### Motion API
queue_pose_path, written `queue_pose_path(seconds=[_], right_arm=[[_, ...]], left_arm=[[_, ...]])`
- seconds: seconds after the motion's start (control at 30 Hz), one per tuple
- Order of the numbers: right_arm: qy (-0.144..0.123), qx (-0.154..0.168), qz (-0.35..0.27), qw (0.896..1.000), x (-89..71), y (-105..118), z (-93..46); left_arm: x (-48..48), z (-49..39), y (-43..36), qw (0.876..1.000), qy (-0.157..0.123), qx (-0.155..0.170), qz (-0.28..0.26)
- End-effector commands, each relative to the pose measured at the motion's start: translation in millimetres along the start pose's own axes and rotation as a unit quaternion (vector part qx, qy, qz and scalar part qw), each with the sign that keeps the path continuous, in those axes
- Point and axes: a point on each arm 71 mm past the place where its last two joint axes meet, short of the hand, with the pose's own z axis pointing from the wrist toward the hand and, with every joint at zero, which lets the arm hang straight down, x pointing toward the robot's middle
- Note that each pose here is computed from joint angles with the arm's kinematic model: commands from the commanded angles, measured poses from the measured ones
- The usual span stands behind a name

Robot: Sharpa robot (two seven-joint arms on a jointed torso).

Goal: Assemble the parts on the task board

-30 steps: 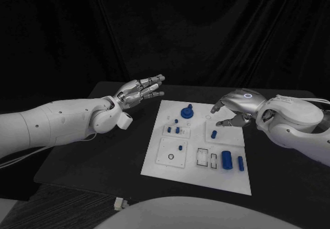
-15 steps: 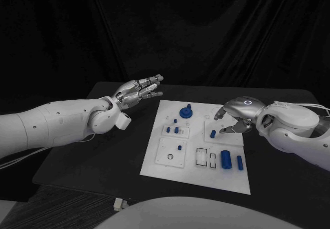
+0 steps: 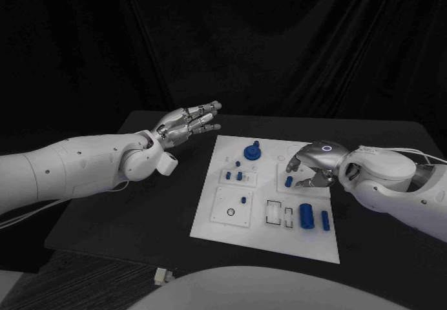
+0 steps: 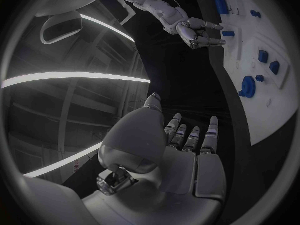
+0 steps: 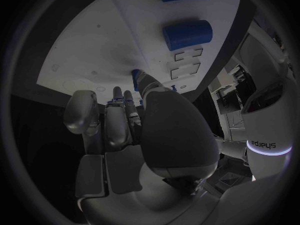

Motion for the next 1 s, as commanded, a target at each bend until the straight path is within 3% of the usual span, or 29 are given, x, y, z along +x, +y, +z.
queue_pose_path(seconds=[0.03, 1.0], right_arm=[[0.007, -0.014, -0.001, 1.0, 4.4, 3.4, 2.8], [0.001, -0.035, 0.002, 0.999, 10.0, 12.2, 13.3]], left_arm=[[0.7, -0.1, -5.8, 0.999, 0.001, 0.042, -0.006], [-0.1, -2.1, -5.2, 0.999, 0.001, 0.037, -0.007]])
